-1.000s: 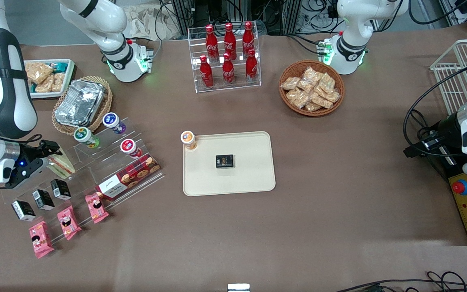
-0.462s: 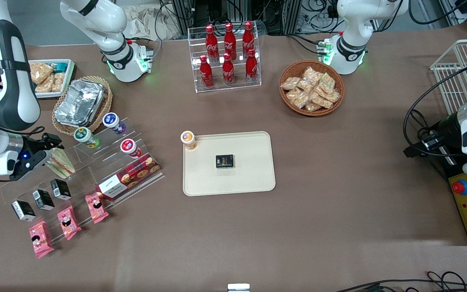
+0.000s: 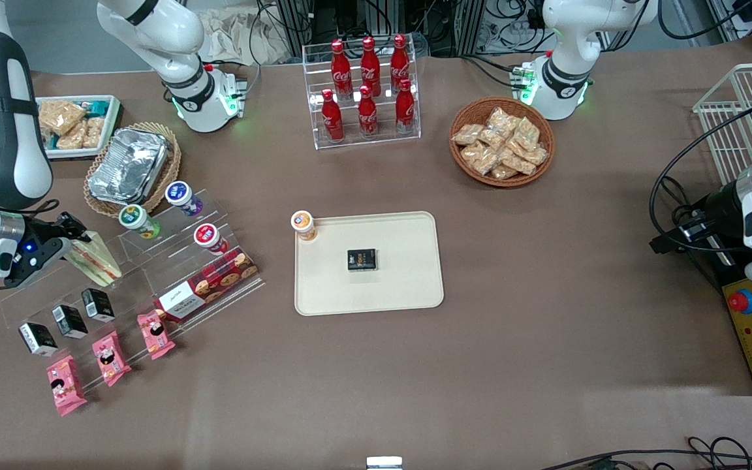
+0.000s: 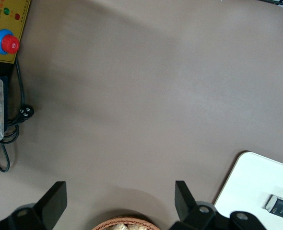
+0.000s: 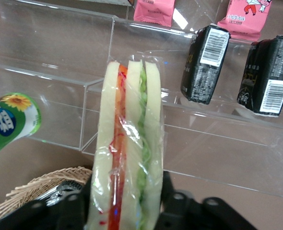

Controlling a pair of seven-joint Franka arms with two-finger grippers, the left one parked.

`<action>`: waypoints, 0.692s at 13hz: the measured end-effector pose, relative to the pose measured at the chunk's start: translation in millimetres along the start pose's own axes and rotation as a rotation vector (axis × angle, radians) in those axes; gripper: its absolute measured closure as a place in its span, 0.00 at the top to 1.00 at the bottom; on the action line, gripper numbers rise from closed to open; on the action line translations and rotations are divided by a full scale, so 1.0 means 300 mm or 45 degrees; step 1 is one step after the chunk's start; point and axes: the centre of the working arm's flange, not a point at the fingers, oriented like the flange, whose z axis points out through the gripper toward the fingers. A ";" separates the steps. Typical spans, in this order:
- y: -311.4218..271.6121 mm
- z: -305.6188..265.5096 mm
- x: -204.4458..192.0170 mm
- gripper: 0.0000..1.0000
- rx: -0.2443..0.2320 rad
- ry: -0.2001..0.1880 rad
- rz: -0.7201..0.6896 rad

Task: Place sandwich on tray
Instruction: 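Close the right gripper on the sandwich and lift it from the rack, then carry the sandwich with the right gripper over the cream tray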

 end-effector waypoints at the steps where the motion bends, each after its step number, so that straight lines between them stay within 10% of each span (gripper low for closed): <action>1: 0.000 -0.003 0.001 0.41 -0.002 0.001 -0.001; 9: 0.038 -0.310 0.128 0.20 -0.095 0.049 -0.097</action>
